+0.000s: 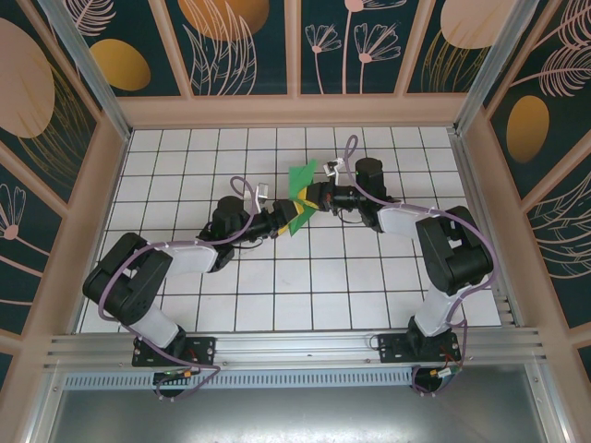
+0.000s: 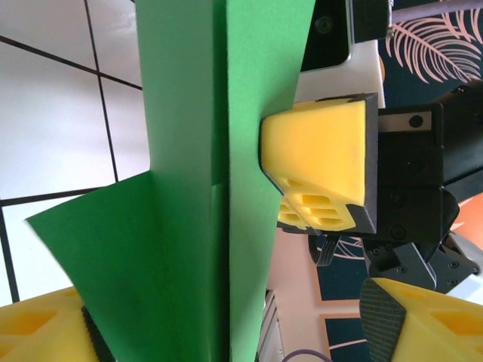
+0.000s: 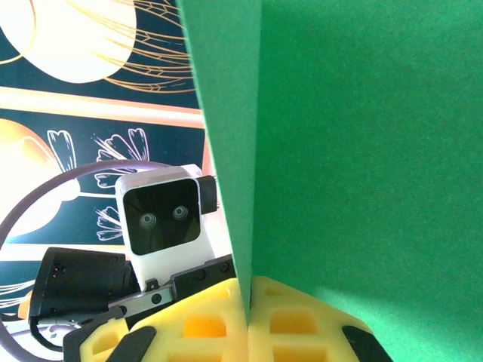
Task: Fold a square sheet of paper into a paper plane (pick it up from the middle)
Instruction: Turn over the paper at the center of the table.
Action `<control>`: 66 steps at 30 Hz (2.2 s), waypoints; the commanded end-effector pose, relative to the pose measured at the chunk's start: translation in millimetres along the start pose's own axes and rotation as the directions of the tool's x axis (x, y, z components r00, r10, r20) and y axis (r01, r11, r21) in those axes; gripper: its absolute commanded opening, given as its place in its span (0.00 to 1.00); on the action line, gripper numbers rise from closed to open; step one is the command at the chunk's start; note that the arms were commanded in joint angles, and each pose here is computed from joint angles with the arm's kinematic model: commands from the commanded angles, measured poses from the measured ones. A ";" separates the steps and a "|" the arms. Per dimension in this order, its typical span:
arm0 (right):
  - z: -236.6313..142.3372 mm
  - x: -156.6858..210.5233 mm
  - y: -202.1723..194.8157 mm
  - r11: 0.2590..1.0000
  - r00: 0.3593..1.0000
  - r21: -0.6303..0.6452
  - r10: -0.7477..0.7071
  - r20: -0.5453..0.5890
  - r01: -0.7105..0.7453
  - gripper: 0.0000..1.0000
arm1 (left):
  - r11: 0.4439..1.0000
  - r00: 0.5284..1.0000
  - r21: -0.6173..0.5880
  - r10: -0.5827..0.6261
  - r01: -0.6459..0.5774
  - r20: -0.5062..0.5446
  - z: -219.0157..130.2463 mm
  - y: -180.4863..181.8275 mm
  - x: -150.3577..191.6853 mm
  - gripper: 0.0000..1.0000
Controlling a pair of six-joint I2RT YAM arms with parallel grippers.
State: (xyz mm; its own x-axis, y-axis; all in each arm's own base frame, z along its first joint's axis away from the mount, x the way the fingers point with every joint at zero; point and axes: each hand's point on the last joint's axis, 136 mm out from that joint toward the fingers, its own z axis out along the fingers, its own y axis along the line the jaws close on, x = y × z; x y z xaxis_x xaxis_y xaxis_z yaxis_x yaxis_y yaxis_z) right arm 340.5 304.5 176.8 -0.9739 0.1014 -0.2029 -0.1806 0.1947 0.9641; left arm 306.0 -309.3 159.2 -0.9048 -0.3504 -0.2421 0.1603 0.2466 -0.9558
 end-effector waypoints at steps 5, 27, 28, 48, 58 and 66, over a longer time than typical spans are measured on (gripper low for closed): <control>0.1 7.2 15.1 0.998 0.999 -0.045 -0.040 -0.033 0.038 0.02 | 0.999 0.999 0.017 0.028 -0.028 0.038 -2.8 -3.4 -7.8 0.55; -76.2 -37.1 -20.0 0.893 0.952 0.418 -0.257 0.169 0.167 0.61 | 0.753 0.972 -0.639 0.231 -0.158 0.031 -53.4 76.1 -34.3 0.07; -81.4 -39.2 -23.1 0.874 0.944 0.455 -0.278 0.179 0.171 0.64 | 0.677 0.966 -0.718 0.257 -0.160 0.027 -66.7 83.8 -40.8 0.06; -96.7 -44.8 -52.6 0.806 0.933 0.581 -0.286 0.221 0.109 0.67 | -0.154 0.887 -0.957 0.364 -0.244 -0.285 -104.5 141.2 -67.8 0.19; -79.2 -33.0 -68.2 0.825 0.954 0.560 -0.221 0.201 0.073 0.64 | 0.324 0.916 -0.920 0.394 -0.220 -0.080 -57.8 107.9 -75.1 0.73; 24.4 13.6 -71.4 0.840 0.984 0.524 -0.177 0.026 0.137 0.30 | 0.451 0.909 -0.891 0.388 -0.041 0.154 -114.2 102.0 -105.6 0.94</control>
State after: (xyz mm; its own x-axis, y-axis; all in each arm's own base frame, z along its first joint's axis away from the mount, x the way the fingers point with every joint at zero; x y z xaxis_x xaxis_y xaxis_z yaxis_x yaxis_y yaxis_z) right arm 347.6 275.4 97.4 -0.9198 0.1208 -0.3733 -0.1801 0.7153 0.6753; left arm 369.5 -151.3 101.4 -0.7336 -0.3015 -0.6090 -0.2247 0.9534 -0.2014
